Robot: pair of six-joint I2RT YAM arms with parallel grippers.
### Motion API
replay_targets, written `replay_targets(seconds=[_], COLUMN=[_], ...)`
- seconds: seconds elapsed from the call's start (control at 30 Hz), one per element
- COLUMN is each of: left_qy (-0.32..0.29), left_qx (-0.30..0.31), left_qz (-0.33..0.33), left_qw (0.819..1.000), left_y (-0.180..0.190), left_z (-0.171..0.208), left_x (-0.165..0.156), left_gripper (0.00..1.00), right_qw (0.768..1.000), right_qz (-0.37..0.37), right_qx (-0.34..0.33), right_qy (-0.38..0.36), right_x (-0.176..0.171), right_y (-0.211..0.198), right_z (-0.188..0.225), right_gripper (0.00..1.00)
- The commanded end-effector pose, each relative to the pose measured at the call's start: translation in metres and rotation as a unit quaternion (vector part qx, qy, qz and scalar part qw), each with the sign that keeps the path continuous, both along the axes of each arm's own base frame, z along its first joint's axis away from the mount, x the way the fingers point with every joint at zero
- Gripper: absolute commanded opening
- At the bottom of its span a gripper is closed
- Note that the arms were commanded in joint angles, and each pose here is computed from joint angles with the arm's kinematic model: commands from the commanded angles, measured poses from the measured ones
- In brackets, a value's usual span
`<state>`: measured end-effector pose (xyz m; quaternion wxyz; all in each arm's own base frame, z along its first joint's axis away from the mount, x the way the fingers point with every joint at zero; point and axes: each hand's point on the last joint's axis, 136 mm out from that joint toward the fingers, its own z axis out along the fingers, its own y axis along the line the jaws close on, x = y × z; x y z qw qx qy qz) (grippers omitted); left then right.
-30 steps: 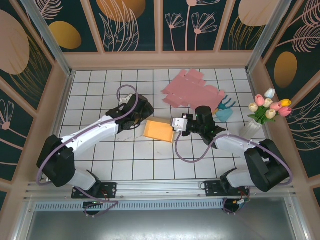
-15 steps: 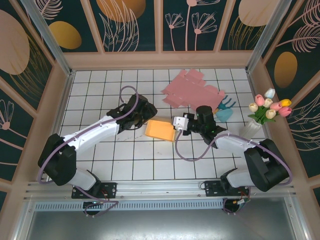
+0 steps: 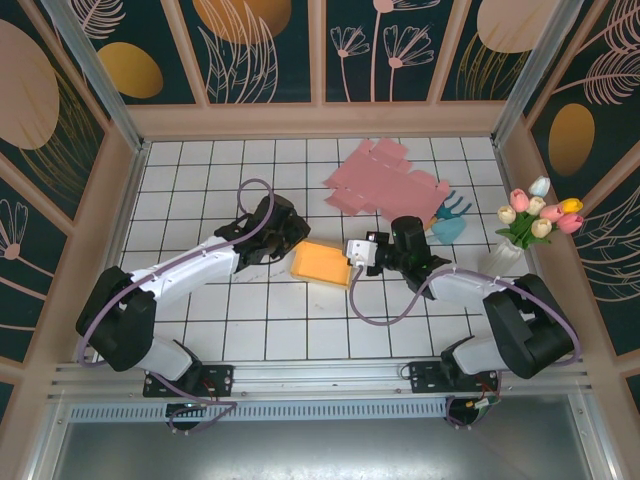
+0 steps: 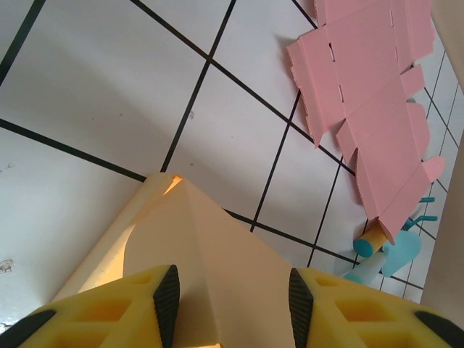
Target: Fold the paper box
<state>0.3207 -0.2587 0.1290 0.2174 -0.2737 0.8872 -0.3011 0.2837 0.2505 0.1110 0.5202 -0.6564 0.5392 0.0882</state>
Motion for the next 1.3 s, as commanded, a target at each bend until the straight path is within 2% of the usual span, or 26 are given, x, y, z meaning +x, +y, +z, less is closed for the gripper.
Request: replay_targets(seconds=[0.0,0.43,0.57,0.77,0.87,1.07,1.27], left_qy=[0.003,-0.007,-0.013,-0.013,-0.004,-0.010,-0.015], left_qx=[-0.085,-0.109,-0.098,-0.029,-0.001,0.033,0.056], left_qz=[-0.051,-0.043,-0.040,-0.015,0.006,0.031,0.059], left_qw=[0.995,0.993,0.994,0.999,1.000,0.999,0.997], left_y=[-0.045,-0.060,-0.060,-0.033,-0.014,0.005,0.021], left_z=[0.022,0.055,0.060,0.017,-0.008,-0.019,-0.024], left_x=[-0.014,-0.008,-0.007,-0.016,-0.023,-0.024,-0.024], left_gripper=[0.46,0.47,0.46,0.45,0.44,0.44,0.43], right_qw=[1.000,1.000,0.999,0.999,0.998,0.995,0.985], right_qz=[0.016,0.016,0.018,0.015,0.014,0.016,-0.002], right_qx=[-0.018,-0.023,-0.029,-0.039,-0.051,-0.091,-0.160], right_qy=[-0.002,0.007,0.010,0.014,0.025,0.045,0.071], right_x=[-0.002,-0.002,-0.003,-0.005,-0.007,-0.011,-0.014], right_y=[0.009,0.015,0.015,0.012,0.011,0.007,-0.012], right_z=[-0.004,-0.009,-0.011,-0.011,-0.011,-0.009,-0.014], right_gripper=[0.05,0.05,0.05,0.13,0.21,0.29,0.35])
